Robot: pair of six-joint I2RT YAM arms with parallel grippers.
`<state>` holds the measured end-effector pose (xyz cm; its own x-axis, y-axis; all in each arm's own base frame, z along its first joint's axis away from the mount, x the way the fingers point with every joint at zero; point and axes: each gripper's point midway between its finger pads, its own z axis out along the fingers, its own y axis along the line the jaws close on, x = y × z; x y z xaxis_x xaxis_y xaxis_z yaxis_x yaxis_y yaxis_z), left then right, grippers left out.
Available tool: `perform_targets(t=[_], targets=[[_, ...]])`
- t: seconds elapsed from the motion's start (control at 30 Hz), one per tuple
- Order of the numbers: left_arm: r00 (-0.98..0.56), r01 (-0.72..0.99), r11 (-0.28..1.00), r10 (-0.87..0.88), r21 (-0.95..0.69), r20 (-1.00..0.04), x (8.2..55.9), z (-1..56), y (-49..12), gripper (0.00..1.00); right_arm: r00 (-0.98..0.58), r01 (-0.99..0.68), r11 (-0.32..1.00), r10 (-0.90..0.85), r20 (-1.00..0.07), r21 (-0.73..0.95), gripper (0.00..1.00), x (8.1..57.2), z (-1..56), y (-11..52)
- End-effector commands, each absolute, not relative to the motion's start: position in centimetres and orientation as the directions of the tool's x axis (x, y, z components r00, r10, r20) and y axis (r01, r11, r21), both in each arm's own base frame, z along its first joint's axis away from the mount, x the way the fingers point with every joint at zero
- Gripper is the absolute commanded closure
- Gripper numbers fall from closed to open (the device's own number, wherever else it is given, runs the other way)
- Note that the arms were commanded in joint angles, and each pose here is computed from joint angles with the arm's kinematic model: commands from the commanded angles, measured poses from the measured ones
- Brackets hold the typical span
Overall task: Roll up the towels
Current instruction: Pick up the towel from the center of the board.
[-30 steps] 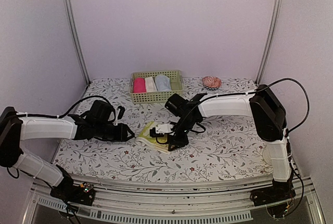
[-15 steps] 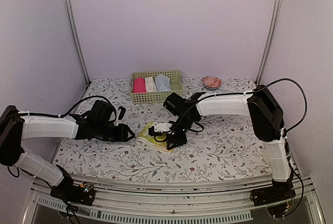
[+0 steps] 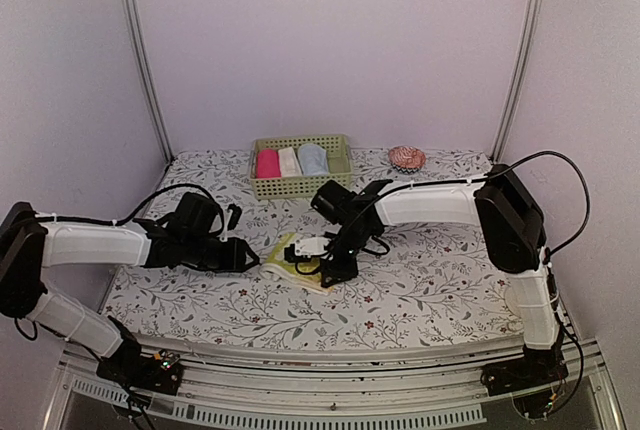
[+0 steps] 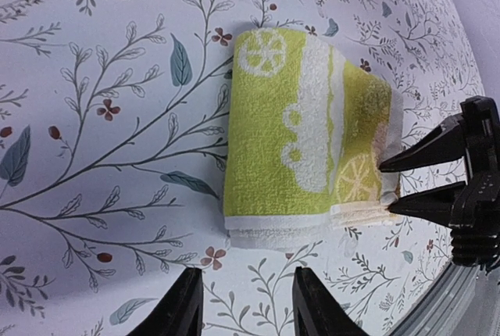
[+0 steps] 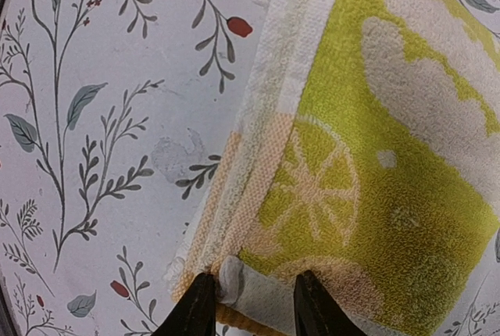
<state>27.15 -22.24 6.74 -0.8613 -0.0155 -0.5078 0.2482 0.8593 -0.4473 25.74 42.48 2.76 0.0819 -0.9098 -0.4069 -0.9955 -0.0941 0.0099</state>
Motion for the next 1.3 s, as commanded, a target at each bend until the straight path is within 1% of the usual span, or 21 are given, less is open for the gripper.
perform_targets(t=[0.0,0.03,0.17,0.2,0.23,0.27,0.33,0.4,0.5,0.63,0.7,0.77,0.83,0.9,0.93,1.03,1.13,1.27], targets=[[-0.854,0.261,0.858,-0.008,-0.442,-0.521,27.5,7.0,-22.7,0.59,0.09,-0.995,-0.071,-0.928,-0.362,-0.064,0.63,26.0,1.6,42.5],[-0.853,0.261,0.859,-0.009,-0.442,-0.521,27.6,7.0,-22.6,0.6,0.086,-0.995,-0.062,-0.931,-0.355,-0.08,0.65,26.2,1.6,42.5],[-0.856,0.261,0.858,-0.006,-0.442,-0.518,27.6,6.9,-22.7,0.59,0.074,-0.993,-0.035,-0.929,-0.363,-0.115,0.78,27.0,2.3,42.8],[-0.856,0.261,0.858,-0.006,-0.442,-0.517,27.7,6.9,-22.8,0.6,0.074,-0.992,-0.03,-0.928,-0.365,-0.125,0.82,27.2,2.7,42.8],[-0.857,0.261,0.858,-0.005,-0.442,-0.516,27.7,6.8,-22.8,0.6,0.074,-0.99,-0.025,-0.926,-0.369,-0.135,0.89,27.3,3.2,42.9],[-0.857,0.26,0.859,-0.006,-0.442,-0.515,27.7,6.8,-22.8,0.6,0.075,-0.989,-0.021,-0.924,-0.375,-0.146,0.92,27.5,3.8,42.8],[-0.854,0.263,0.86,-0.003,-0.438,-0.52,27.8,6.9,-22.8,0.59,0.079,-0.985,-0.01,-0.918,-0.389,-0.175,0.96,27.9,5.5,42.6],[-0.848,0.262,0.868,-0.001,-0.421,-0.53,27.9,7.2,-22.5,0.59,0.082,-0.977,0.008,-0.908,-0.412,-0.212,0.97,28.6,8.0,42.3],[-0.829,0.273,0.879,0.008,-0.392,-0.559,28.3,8.0,-22.1,0.59,0.079,-0.958,0.064,-0.879,-0.47,-0.281,0.97,30.5,13.7,41.3],[-0.799,0.309,0.88,0.033,-0.362,-0.601,28.8,9.2,-22.1,0.55,0.096,-0.909,0.177,-0.79,-0.605,-0.376,0.97,33.2,24.9,39.6],[-0.785,0.325,0.879,0.044,-0.35,-0.618,29.1,9.8,-22.1,0.54,0.135,-0.879,0.228,-0.723,-0.678,-0.418,0.98,33.5,30.9,38.5],[-0.769,0.341,0.875,0.051,-0.343,-0.637,29.4,10.5,-22.3,0.54,0.16,-0.853,0.278,-0.667,-0.728,-0.442,0.98,33.4,35.4,36.9],[-0.75,0.363,0.865,0.049,-0.348,-0.659,29.6,11.4,-22.6,0.54,0.172,-0.834,0.317,-0.63,-0.758,-0.452,0.97,33.1,38.3,35.2],[-0.723,0.398,0.845,0.048,-0.358,-0.689,29.8,12.3,-23.3,0.54,0.144,-0.824,0.342,-0.644,-0.751,-0.452,0.98,33.5,38.0,33.5],[-0.711,0.416,0.834,0.05,-0.363,-0.701,29.9,12.7,-23.7,0.53,0.122,-0.825,0.348,-0.659,-0.742,-0.445,0.98,33.7,36.9,32.8],[-0.684,0.467,0.8,0.055,-0.378,-0.728,29.9,13.5,-25.1,0.53,-0.001,-0.858,0.374,-0.685,-0.728,-0.351,0.98,34.5,31.4,30.2],[-0.676,0.526,0.75,0.081,-0.402,-0.733,29.6,13.3,-27.3,0.53,-0.125,-0.838,0.449,-0.712,-0.691,-0.31,0.97,35.9,25.7,26.2],[-0.66,0.597,0.708,0.166,-0.377,-0.733,29.8,12.2,-31.0,0.53,-0.283,-0.787,0.578,-0.646,-0.709,-0.213,0.97,37.5,22.0,20.0]])
